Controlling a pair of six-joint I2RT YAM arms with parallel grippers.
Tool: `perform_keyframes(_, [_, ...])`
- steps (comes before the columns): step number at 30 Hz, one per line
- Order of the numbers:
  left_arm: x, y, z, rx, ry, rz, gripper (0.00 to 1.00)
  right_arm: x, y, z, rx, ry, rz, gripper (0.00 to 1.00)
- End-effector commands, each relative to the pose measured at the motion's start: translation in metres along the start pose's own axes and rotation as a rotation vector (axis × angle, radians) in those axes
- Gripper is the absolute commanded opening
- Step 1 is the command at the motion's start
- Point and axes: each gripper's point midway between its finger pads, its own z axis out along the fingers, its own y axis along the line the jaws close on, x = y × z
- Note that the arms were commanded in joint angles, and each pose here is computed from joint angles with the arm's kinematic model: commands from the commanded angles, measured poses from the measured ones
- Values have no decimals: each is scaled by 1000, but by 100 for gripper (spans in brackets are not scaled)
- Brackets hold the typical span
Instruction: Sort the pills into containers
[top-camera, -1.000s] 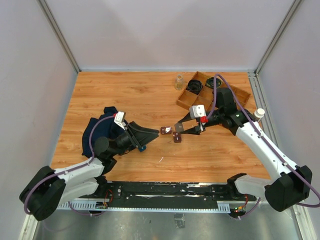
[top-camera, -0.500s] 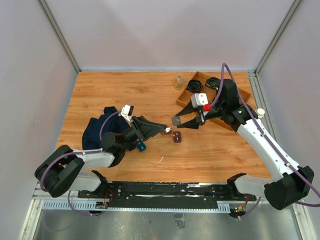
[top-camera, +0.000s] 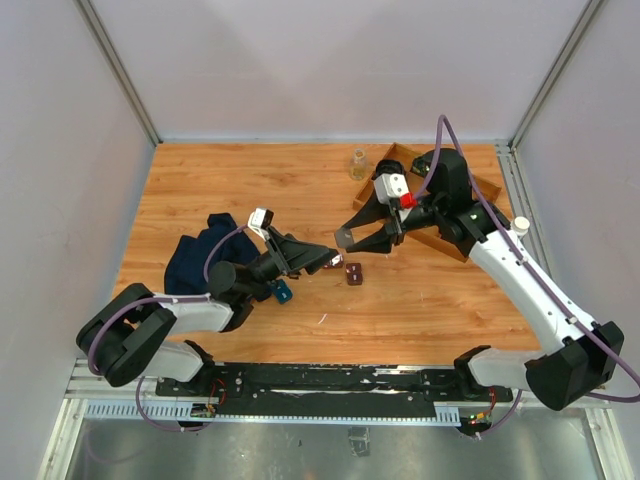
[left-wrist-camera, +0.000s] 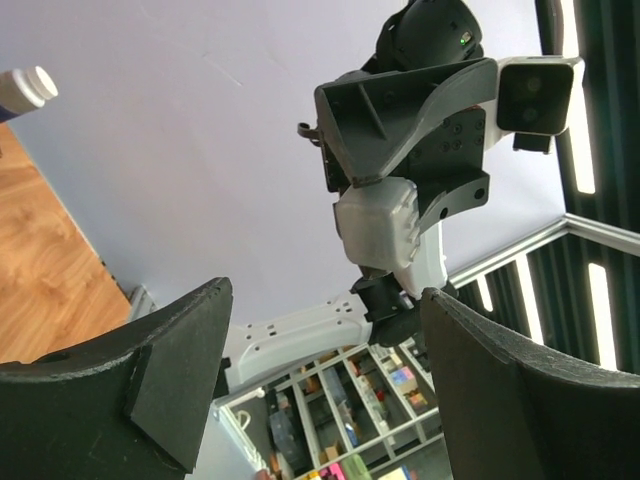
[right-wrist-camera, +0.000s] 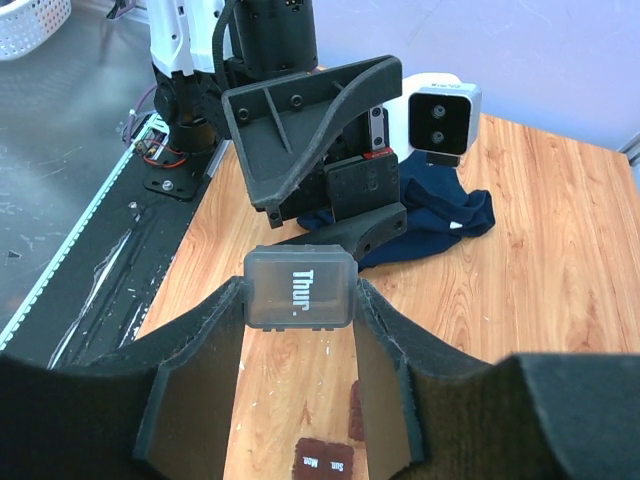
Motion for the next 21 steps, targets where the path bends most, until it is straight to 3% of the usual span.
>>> perform_keyframes(1, [-3,-70,2,272,-22,65,79,-10,7,9,-42,-25,-11,27])
perform_keyframes(11, [-1,-83,6,311,-12,34,70,-1,7,19,-51,-16,-6,28])
perform_keyframes(21, [5,-91,11,336,13,19,55,4,7,21,-51,-13,-7,28])
